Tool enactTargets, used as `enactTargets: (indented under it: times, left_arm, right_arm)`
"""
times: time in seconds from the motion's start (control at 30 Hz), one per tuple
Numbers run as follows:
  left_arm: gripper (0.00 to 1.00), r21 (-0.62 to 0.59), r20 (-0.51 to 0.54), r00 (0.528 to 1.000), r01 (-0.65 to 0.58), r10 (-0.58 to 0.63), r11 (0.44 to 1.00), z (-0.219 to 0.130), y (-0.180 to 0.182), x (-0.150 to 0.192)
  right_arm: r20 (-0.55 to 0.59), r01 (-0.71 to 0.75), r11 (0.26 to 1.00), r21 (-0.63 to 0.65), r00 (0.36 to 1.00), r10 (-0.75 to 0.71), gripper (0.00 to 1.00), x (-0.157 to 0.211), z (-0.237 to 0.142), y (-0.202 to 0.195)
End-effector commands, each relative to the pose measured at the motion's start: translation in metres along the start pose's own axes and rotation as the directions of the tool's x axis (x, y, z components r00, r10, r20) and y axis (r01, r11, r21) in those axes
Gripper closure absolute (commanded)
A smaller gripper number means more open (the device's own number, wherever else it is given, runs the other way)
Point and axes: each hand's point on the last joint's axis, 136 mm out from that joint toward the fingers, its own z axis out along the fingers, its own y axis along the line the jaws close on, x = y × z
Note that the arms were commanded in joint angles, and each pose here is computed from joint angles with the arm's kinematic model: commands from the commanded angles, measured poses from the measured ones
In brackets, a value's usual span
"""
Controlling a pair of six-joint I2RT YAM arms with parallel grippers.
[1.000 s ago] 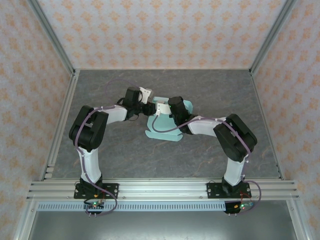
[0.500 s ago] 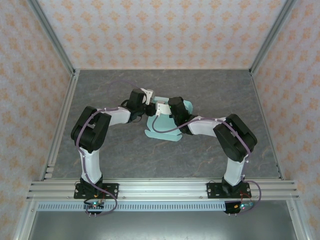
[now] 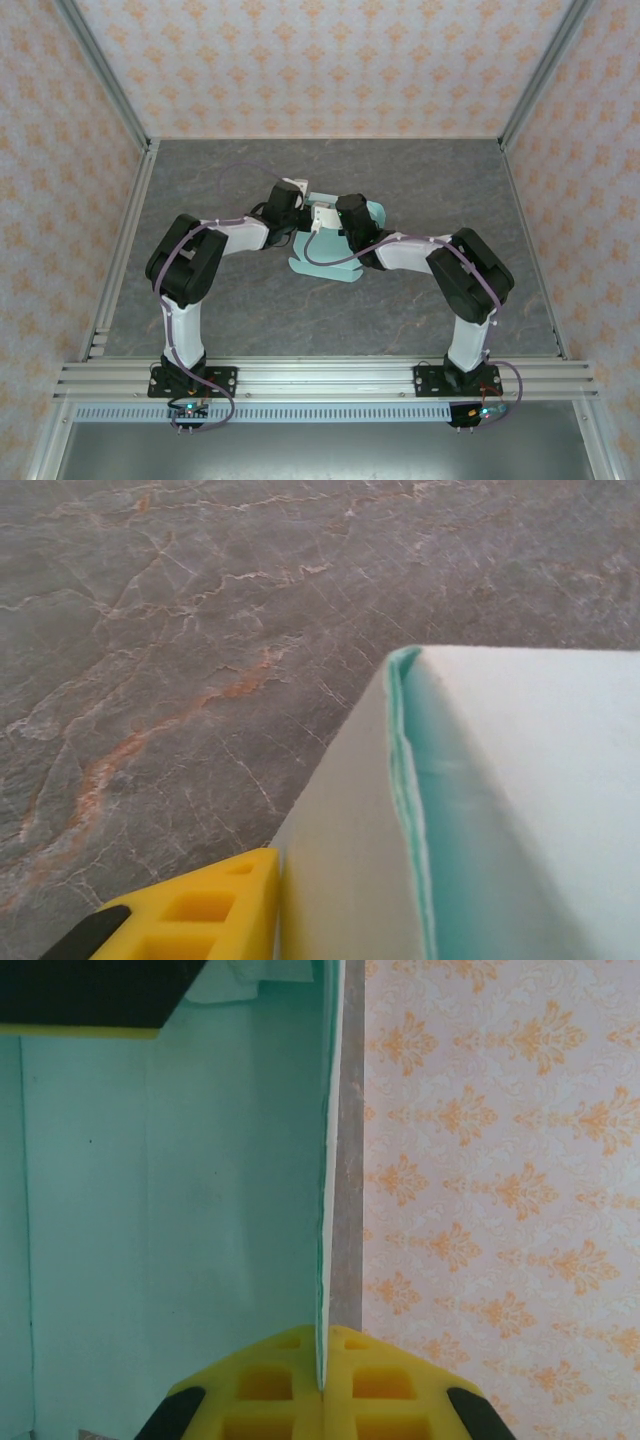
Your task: Fold the paper box
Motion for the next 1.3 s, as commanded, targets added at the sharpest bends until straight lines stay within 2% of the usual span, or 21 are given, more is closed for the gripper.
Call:
enactTargets:
  times: [0.0,0.3,0.57,0.83,1.07,1.27]
  left_arm:
    - [0.73,-0.133,0.096,0.993,0.086,-0.073,0.987,0.002,0.026,-0.024]
    - [0.83,-0.269,0.114,0.991,0.104,-0.076,0.957,-0.001,0.032,-0.025]
    - [0.85,-0.36,0.135,0.986,0.144,-0.101,0.922,-0.004,0.042,-0.026]
    - [0.9,-0.363,0.148,0.984,0.149,-0.101,0.92,-0.005,0.042,-0.027]
    - [0.91,-0.268,0.13,0.987,0.129,-0.097,0.955,0.002,0.029,-0.025]
    - [0.94,-0.234,0.102,0.992,0.098,-0.076,0.967,0.003,0.026,-0.024]
  right_arm:
    - [0.018,0.012,0.999,-0.03,1.0,-0.011,1.0,-0.007,-0.004,0.01]
    - [0.024,-0.009,0.999,-0.039,1.0,0.01,1.0,-0.008,-0.006,0.011]
    - [0.029,-0.023,0.999,-0.039,0.999,0.024,1.0,-0.01,-0.008,0.007]
    - [0.028,-0.031,0.999,-0.038,0.999,0.032,1.0,-0.01,-0.008,0.005]
    - [0.015,-0.041,0.998,-0.039,0.999,0.042,1.0,-0.005,-0.007,0.005]
    - [0.01,-0.044,0.998,-0.044,0.999,0.044,1.0,-0.004,-0.006,0.006]
